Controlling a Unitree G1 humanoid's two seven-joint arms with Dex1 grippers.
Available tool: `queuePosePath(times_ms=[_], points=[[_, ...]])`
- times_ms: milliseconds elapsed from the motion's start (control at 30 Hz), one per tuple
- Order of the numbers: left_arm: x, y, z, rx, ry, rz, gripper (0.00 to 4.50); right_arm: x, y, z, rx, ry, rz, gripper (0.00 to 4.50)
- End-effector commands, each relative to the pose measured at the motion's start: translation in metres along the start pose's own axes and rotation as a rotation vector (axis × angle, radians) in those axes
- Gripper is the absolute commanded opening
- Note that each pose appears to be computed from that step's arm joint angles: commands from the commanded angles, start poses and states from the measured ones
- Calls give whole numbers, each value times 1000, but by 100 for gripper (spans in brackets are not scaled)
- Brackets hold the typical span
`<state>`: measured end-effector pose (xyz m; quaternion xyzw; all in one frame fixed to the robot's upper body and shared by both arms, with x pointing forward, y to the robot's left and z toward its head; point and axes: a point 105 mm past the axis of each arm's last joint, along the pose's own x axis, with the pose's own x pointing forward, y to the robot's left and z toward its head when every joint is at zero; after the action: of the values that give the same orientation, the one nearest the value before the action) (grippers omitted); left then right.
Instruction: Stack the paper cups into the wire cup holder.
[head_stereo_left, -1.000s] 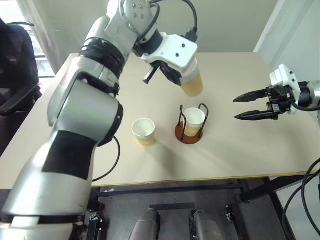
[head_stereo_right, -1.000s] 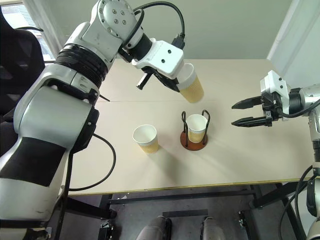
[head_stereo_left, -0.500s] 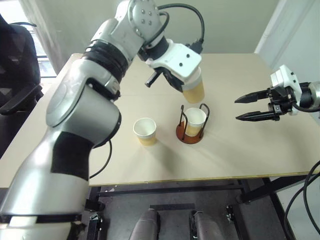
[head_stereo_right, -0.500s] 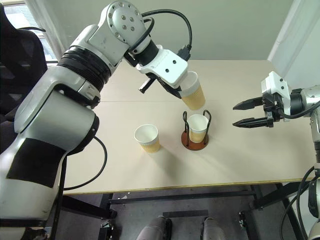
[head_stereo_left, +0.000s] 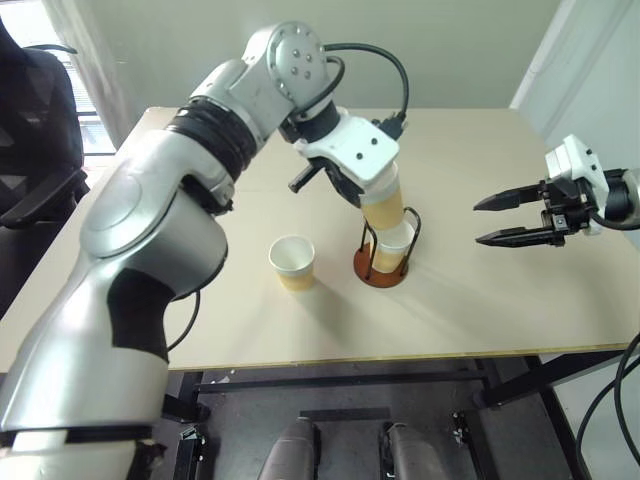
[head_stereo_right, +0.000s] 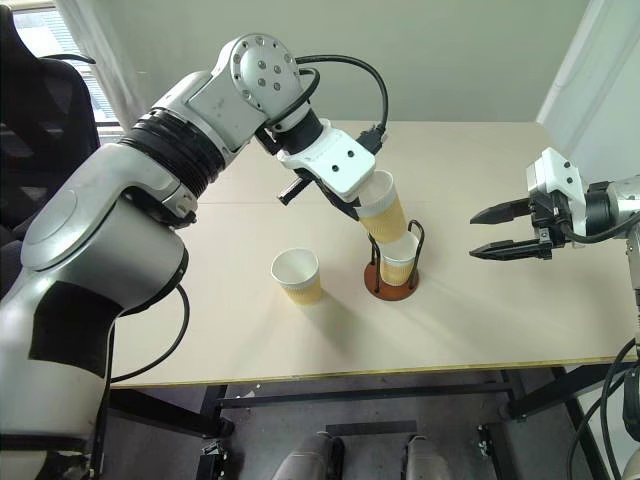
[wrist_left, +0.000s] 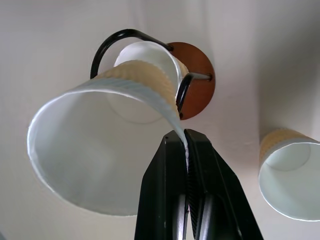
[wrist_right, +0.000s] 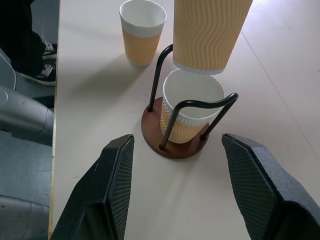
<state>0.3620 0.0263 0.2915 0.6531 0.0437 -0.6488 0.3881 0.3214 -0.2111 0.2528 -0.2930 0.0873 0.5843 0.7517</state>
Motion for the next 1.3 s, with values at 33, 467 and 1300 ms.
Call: queuePosePath(times_ms=[33,467,1300], points=[[-4,0,6,18,-18,-16,10,-12,-1,14,-53,-22,-33,281],[7,0,4,43,14,-46,10,-12,1,12,-51,-18,-47,281],[-17,21,11,7,-67,138,448,-17,3,9,-30,31,-58,281]])
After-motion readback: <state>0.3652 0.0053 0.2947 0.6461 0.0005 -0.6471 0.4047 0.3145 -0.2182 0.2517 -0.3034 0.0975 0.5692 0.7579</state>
